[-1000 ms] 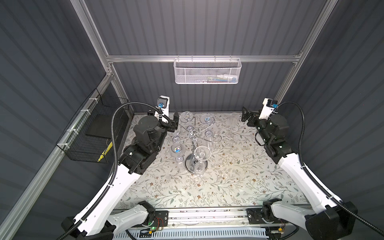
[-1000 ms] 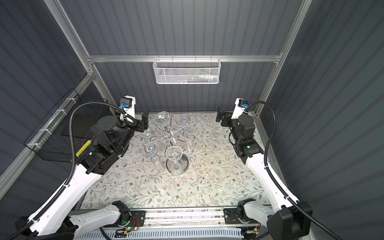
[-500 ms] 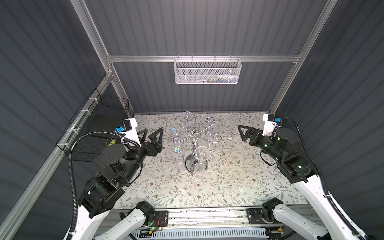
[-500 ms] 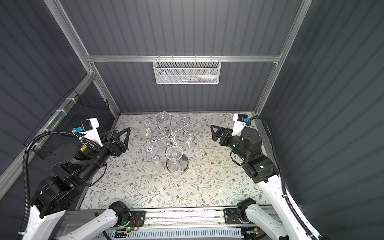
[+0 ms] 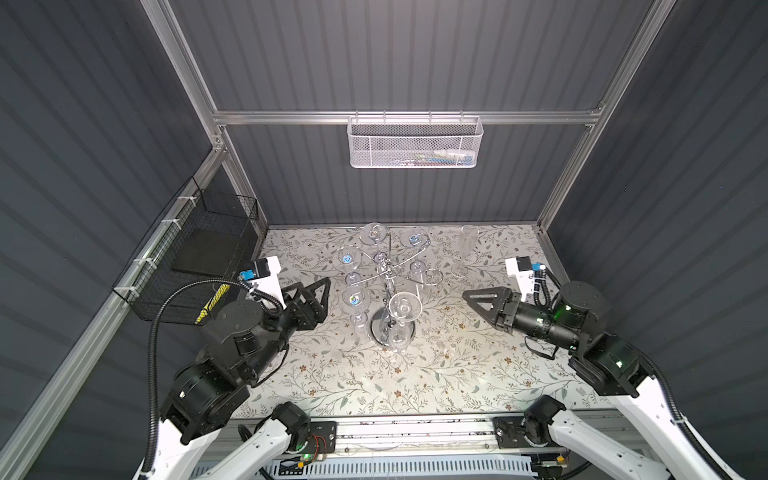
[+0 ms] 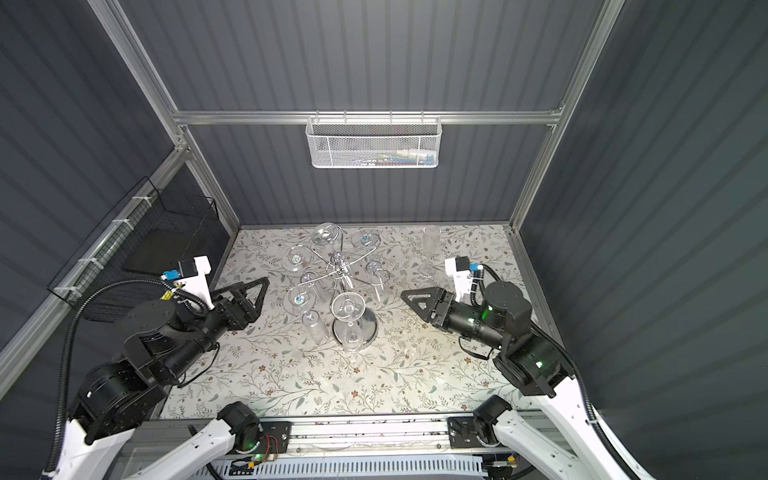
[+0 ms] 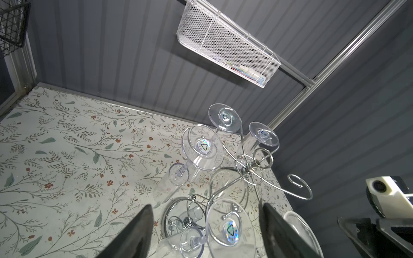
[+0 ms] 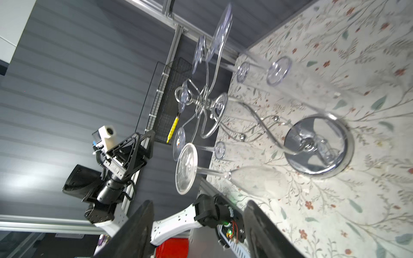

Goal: Take the wine glass off the wine glass rack
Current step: 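Move the right gripper toward the rack while the left gripper lowers beside the rack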

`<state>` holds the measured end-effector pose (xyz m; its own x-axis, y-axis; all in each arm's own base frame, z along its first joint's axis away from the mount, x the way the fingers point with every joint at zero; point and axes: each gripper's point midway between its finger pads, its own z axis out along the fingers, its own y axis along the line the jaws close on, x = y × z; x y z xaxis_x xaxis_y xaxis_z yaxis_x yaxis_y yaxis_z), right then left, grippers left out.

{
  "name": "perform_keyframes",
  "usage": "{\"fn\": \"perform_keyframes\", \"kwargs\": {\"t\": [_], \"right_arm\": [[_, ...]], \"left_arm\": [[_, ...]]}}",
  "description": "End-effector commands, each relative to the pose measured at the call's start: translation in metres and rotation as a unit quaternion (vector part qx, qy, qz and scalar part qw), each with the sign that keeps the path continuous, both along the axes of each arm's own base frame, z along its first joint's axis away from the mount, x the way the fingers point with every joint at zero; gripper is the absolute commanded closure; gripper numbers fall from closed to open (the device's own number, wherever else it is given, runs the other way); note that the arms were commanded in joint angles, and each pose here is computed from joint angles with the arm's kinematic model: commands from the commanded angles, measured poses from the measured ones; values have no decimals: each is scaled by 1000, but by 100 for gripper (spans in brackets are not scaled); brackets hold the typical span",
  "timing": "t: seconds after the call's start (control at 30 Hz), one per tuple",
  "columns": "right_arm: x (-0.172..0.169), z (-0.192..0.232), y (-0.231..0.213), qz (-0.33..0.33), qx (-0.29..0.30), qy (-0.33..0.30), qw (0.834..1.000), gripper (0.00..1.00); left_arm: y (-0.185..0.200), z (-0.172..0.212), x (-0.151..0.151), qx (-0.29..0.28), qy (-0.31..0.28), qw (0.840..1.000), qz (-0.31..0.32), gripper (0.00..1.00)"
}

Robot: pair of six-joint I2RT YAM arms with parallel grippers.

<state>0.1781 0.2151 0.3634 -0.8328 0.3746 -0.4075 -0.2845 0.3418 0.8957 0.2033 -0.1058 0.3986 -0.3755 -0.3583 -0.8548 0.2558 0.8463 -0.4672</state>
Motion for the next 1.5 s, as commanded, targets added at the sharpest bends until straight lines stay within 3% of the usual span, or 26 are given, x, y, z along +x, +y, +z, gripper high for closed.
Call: {"fn": "perform_keyframes", "kwargs": {"t": [0.0, 0.53, 0.9, 1.13, 1.47], "right_arm": [[-6, -5, 21, 32, 24, 35, 999, 36], [-11, -19, 82, 68, 73, 83, 992, 52], [3, -19, 81, 26, 94, 87, 991, 61], [4, -17, 90, 38, 92, 91, 991, 61], [7, -17, 92, 36, 96, 94, 990, 70]], "left_arm": [[-4, -6, 2, 0, 10, 1000, -3, 24], [-12, 1, 7, -14, -18, 1000, -17, 22], [-7, -5, 1, -18, -19, 1000, -15, 22], [-7, -9, 3, -15, -18, 1000, -11, 22], [0, -9, -2, -16, -21, 1000, -3, 22]]}}
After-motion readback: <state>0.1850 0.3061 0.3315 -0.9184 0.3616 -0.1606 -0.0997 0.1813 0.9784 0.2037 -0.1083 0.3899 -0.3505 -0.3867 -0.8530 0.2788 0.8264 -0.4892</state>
